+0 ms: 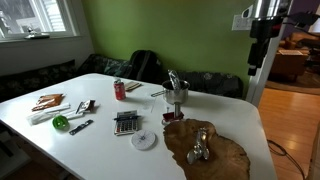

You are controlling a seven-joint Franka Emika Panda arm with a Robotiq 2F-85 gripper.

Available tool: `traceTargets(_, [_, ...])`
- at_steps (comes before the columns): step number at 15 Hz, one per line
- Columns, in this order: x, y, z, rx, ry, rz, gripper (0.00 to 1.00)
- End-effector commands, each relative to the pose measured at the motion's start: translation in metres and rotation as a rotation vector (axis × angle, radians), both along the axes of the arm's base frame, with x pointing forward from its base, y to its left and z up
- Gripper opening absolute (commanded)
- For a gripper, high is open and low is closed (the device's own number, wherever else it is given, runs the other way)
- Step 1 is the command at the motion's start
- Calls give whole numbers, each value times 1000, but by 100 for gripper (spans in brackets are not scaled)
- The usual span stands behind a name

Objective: Pick up the silver cylindrical object and put it on the table

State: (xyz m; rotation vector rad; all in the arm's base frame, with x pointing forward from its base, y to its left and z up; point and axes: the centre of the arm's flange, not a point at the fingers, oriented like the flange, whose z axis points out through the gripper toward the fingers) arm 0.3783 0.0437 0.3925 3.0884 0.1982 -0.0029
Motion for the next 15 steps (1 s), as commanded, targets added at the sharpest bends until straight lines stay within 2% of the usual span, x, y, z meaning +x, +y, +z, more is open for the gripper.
traceTargets(1, [21,64,-53,-39,40,-34,100])
traceTargets(2, [22,72,-59,-48,46,-26,100])
traceTargets(3, [6,52,-39,-31,28,-10,100])
traceTargets(5, [8,70,-56,-40,47,-9,100])
traceTargets(7, [12,71,-58,-38,54,-11,100])
traceTargets(10, [39,64,-74,-70,-167,-81,100])
traceTargets(12, [63,56,-83,-28,-297,-120,100])
traceTargets(15, [100,50,-90,63,-387,-166,100])
